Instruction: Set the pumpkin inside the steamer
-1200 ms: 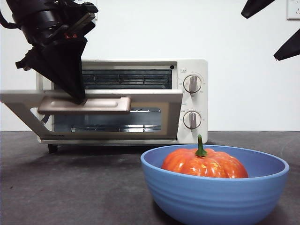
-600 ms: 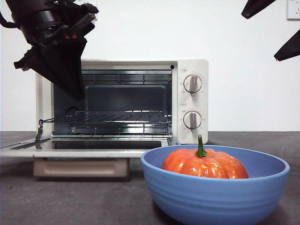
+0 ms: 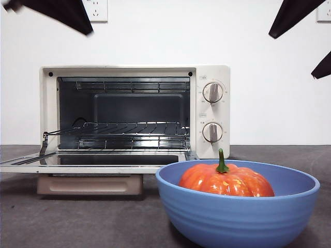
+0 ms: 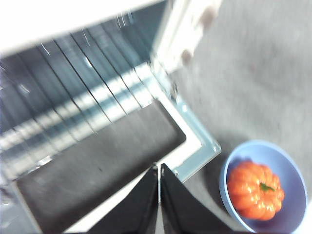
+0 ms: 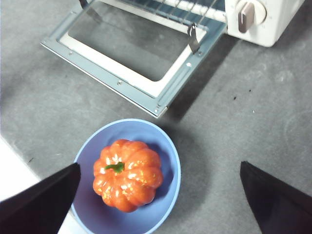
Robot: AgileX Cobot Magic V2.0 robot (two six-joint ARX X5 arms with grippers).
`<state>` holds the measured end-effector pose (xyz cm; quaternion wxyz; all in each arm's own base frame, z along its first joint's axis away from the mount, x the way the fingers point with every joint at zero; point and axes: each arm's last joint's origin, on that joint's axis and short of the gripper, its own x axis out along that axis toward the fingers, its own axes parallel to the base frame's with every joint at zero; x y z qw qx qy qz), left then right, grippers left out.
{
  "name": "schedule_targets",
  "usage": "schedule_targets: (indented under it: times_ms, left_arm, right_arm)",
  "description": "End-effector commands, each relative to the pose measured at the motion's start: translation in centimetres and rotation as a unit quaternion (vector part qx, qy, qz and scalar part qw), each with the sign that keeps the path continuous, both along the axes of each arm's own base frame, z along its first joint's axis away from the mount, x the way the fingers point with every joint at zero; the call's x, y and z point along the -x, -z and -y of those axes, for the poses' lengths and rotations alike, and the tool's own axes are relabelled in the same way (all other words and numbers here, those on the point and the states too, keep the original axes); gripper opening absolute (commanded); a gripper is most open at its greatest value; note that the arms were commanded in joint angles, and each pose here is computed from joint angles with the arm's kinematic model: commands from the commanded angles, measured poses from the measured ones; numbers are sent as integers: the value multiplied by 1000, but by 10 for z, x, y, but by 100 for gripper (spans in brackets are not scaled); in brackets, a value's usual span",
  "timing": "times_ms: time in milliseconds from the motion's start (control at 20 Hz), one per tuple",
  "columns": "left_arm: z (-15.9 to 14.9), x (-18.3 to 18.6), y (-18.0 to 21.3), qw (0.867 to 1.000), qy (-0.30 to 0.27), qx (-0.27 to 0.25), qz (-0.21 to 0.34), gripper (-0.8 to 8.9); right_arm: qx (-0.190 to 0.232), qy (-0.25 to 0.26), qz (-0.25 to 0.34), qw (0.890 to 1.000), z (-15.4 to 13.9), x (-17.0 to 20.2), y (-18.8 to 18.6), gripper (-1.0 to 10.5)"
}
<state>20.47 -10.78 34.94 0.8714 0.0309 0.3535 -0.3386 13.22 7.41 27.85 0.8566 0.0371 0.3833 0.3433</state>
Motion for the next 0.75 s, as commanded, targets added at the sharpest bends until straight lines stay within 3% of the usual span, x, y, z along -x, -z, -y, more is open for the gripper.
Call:
schedule_targets:
  times_ms: [50,200,450,750]
  left_arm:
    - [-14,18,1,999,-23,24,21,15]
    - [-37,46,20,997,-52,38,33,15]
    - [-51,89,40,995,-2,93,29,15]
    - [-59,110,37,995,-1,96,36,15]
  right_arm:
    - [-3,2,-1,1000,-3,-5,-1,512]
    - [-1,2,-5,1000,-4,-8,1,512]
    - [-1,9,-24,1000,-6,-11,5,512]
    - [7,10,-46,999,-8,-14,10,512]
